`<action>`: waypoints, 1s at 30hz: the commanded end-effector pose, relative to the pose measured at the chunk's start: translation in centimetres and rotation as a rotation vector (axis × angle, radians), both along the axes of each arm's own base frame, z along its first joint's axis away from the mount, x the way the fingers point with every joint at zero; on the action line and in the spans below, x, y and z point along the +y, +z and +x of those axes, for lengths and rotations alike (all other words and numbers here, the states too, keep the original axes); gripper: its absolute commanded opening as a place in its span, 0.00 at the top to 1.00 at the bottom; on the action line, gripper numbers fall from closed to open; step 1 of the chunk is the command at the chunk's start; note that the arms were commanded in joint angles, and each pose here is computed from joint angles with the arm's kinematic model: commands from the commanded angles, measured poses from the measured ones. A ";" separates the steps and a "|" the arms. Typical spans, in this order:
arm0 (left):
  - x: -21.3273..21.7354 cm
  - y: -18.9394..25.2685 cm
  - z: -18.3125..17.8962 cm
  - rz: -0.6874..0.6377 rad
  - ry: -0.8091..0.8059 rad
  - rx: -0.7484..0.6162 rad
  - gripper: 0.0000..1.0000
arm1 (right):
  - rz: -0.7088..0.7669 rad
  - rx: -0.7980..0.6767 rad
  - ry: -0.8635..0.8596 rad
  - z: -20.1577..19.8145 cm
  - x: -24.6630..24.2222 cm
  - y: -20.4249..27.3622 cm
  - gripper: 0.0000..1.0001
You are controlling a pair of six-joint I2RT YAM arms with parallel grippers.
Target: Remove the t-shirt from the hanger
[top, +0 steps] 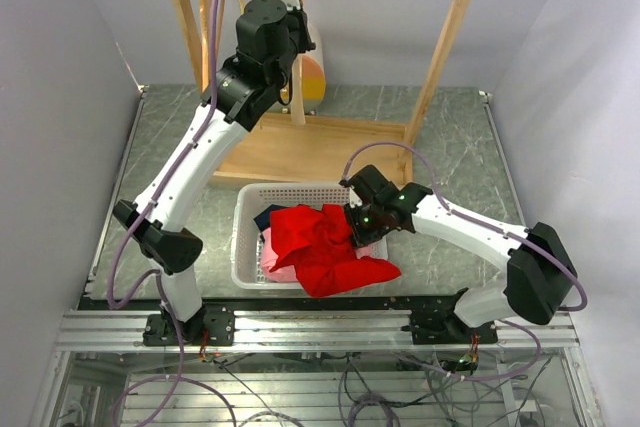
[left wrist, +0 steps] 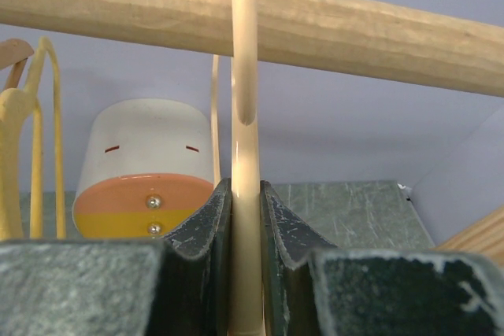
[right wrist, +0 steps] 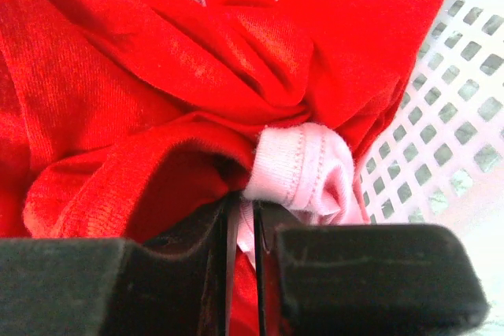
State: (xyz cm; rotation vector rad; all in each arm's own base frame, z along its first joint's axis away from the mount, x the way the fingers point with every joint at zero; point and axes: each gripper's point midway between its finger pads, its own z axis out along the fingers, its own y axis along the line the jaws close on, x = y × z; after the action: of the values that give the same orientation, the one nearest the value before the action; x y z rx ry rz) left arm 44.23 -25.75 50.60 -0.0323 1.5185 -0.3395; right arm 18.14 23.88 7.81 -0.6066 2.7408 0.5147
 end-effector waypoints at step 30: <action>2.0 1.8 -1.8 -0.108 -0.171 -0.053 0.03 | -0.005 -0.333 -0.048 4.0 -2.0 15.2 0.46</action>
State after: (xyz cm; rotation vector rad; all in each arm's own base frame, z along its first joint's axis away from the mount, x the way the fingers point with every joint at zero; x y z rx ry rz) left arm 45.82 -24.26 47.66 -0.0024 1.5603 -0.4326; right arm 21.17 23.22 19.56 -0.5928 2.5313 0.4297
